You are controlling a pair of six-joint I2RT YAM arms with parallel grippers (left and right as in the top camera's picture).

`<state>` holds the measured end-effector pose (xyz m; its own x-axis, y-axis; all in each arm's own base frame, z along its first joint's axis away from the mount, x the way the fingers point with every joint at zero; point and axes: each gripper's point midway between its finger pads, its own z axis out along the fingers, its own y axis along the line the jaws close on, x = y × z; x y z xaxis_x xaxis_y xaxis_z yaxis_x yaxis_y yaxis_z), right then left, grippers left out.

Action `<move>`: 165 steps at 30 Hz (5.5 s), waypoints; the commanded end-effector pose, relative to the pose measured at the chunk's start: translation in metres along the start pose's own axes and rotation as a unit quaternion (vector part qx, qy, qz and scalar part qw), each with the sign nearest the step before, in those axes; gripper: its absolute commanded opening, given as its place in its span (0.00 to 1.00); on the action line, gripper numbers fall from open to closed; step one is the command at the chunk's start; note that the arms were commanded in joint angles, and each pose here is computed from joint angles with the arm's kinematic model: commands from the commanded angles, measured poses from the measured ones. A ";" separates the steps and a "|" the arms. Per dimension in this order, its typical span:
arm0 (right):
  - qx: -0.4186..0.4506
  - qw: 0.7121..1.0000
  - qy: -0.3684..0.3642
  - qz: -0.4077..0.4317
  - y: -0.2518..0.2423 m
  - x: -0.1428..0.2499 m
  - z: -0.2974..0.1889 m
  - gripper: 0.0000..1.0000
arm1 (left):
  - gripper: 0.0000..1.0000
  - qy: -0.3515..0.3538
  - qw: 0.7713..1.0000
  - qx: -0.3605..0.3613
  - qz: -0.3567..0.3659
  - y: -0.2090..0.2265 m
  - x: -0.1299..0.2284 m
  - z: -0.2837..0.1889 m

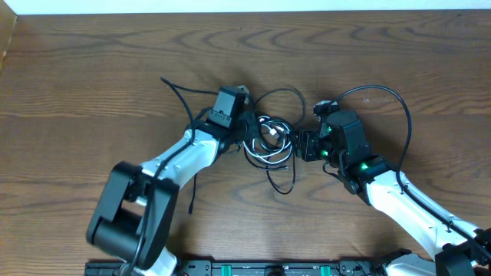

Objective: Untangle cables

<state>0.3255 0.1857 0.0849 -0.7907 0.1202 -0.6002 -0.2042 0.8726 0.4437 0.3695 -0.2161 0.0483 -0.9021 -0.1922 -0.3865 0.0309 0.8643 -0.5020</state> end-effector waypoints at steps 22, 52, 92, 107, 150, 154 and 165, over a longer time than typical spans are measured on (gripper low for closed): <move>-0.052 0.955 0.032 0.289 0.020 0.002 0.000 0.57 | 0.08 0.006 0.916 0.368 0.159 -0.150 -0.005 -0.103; 0.056 0.983 0.017 0.172 -0.022 0.013 0.000 0.37 | 0.12 -0.076 0.851 0.485 0.185 -0.159 -0.063 -0.177; 0.151 0.977 0.013 0.153 -0.084 0.011 -0.015 0.48 | 0.56 0.013 0.978 -0.077 0.193 -0.025 0.035 -0.041; 0.075 0.984 0.047 0.152 -0.066 0.015 -0.013 0.52 | 0.60 0.025 0.998 -0.050 0.003 -0.040 0.049 -0.039; 0.151 0.975 0.047 0.156 -0.106 0.020 -0.024 0.48 | 0.69 0.017 0.837 -0.113 -0.536 -0.029 0.092 0.012; 0.153 0.974 0.051 0.158 -0.107 0.022 -0.025 0.47 | 0.50 0.016 0.833 -0.129 -0.538 -0.018 0.096 0.024; 0.127 0.976 0.066 0.162 -0.097 0.026 -0.023 0.41 | 0.07 0.037 0.898 -0.133 -0.418 -0.012 0.099 0.028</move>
<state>0.3117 0.0889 0.0421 -0.8488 0.3721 -0.3756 0.2219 0.8955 0.3857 0.2919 -0.2650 0.0023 -0.4669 -0.8665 0.1769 -0.8422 0.3747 -0.3877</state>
